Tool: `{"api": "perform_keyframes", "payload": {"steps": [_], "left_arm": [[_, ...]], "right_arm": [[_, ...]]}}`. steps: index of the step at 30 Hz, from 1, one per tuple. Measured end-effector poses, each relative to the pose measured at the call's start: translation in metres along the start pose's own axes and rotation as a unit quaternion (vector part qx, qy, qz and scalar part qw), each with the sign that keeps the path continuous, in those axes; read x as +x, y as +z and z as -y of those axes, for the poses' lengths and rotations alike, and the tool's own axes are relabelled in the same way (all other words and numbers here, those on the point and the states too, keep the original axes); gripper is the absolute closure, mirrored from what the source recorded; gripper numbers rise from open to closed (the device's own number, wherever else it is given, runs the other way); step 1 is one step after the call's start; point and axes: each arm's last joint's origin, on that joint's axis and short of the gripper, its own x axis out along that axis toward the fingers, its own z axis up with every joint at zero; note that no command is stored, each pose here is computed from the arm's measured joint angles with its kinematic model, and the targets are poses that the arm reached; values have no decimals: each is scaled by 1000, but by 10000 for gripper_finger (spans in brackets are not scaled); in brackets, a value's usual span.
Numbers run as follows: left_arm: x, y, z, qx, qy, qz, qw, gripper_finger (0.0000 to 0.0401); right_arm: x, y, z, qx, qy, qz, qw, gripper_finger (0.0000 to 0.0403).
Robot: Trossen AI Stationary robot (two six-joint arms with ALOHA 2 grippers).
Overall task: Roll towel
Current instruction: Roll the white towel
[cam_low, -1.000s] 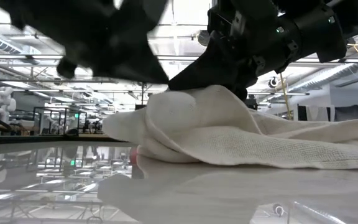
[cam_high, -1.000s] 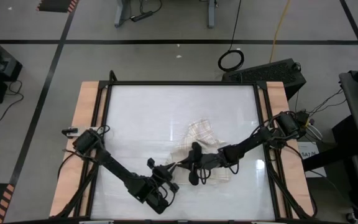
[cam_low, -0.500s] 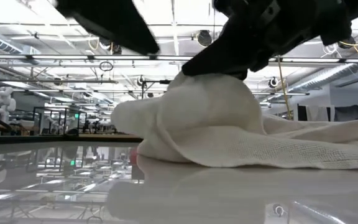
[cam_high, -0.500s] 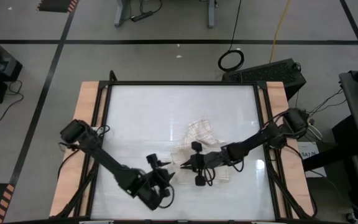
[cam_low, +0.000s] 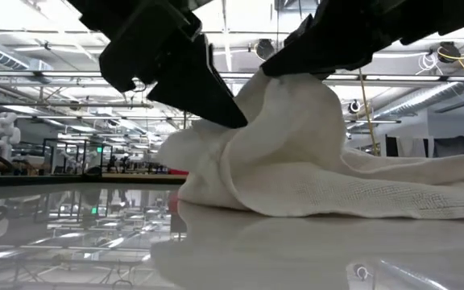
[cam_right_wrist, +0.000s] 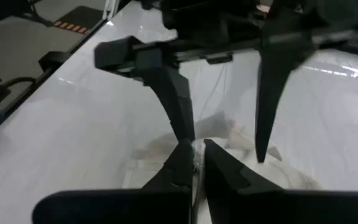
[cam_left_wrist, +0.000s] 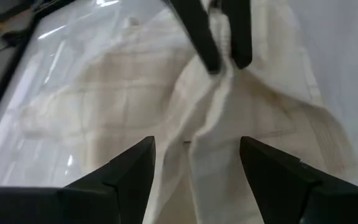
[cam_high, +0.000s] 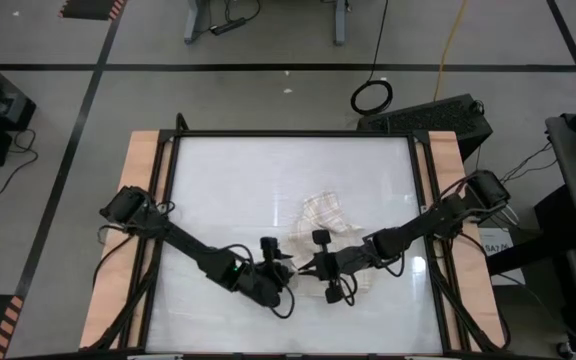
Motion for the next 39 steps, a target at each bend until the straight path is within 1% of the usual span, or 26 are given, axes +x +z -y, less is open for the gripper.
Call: {"api": "perform_keyframes", "payload": {"steps": [4, 7, 9, 12, 17, 23, 30, 33, 36, 39], "left_arm": [[5, 5, -5, 40, -24, 18, 999, 161], [7, 7, -9, 73, -25, 25, 997, 161], [8, 8, -10, 91, -29, 28, 995, 161], [10, 8, -14, 101, -51, 30, 993, 170], [13, 8, -18, 98, -71, 29, 992, 220], [14, 8, -20, 96, -69, 28, 993, 283], [14, 8, -22, 85, -42, 25, 995, 339], [11, 11, -24, 82, -39, 29, 995, 362], [4, 14, -29, 77, -28, 31, 996, 389], [-7, 19, -35, 65, -12, 34, 997, 391]], "right_arm": [[-1, 0, -4, -32, 5, 1, 999, 393], [-1, -1, -5, -48, 7, -2, 999, 393], [-1, 0, -5, -49, 7, -2, 999, 393], [-1, -1, -5, -50, 7, -3, 999, 393], [-1, -1, -5, -52, 7, -6, 999, 393], [-1, -2, -5, -53, 7, -8, 999, 393], [-1, -2, -5, -54, 5, -11, 998, 393], [-1, -2, -4, -50, -9, -13, 999, 392], [-1, -3, -3, -34, -31, -14, 999, 380], [-1, -2, -2, -25, -38, -9, 999, 346]]}}
